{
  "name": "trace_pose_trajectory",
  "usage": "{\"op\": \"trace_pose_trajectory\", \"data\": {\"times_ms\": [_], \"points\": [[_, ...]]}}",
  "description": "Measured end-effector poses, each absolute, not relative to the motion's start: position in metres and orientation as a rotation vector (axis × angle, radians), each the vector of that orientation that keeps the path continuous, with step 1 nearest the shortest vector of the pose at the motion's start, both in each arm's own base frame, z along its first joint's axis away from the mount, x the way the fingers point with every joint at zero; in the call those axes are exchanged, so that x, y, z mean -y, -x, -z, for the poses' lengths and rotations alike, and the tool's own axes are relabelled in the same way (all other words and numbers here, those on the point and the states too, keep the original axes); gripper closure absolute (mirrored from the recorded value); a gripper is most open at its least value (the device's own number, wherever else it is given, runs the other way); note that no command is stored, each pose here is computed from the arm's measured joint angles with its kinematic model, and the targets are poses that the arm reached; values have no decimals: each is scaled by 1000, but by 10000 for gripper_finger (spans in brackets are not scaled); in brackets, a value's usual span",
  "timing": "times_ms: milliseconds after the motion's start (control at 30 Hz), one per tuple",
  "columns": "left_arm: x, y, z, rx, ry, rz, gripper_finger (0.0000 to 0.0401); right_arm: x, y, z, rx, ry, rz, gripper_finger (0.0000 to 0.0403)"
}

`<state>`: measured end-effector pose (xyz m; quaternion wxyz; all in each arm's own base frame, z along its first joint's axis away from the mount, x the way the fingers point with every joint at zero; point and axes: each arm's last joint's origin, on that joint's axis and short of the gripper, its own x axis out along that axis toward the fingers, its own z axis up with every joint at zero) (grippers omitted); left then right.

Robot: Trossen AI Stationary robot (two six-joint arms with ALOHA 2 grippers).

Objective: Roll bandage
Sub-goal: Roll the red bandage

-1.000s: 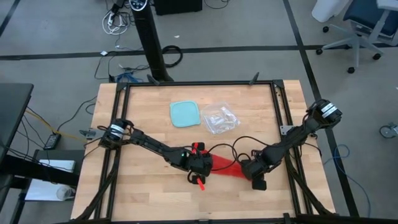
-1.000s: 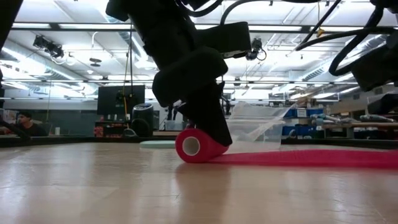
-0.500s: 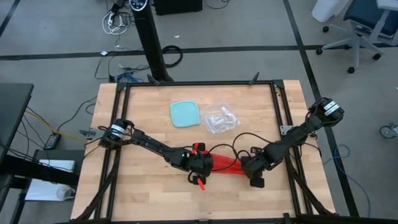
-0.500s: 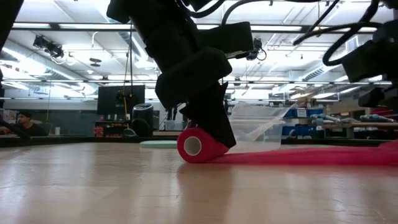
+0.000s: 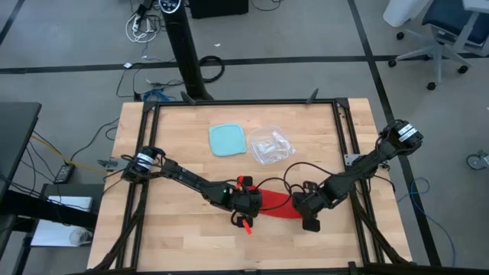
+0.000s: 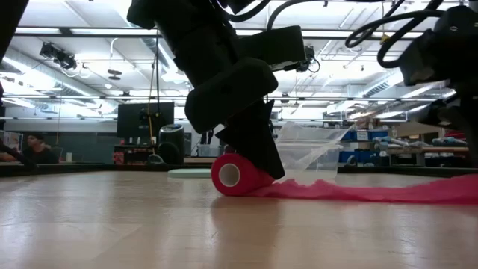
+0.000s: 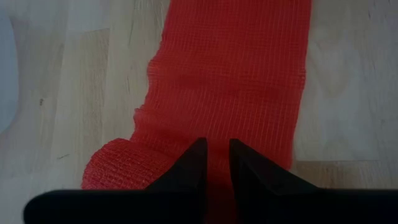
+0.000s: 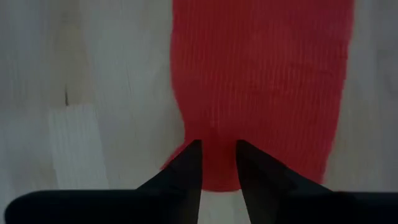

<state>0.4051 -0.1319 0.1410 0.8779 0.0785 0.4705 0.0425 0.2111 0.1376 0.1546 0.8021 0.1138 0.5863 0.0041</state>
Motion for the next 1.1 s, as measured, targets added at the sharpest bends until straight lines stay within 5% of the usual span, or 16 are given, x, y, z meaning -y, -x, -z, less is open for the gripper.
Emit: {"op": "trace_pose_trajectory", "data": {"times_ms": [1100], "points": [[131, -405, -141, -980, -170, -94, 329, -138, -201, -153, -1366, -238, -1, 304]]}}
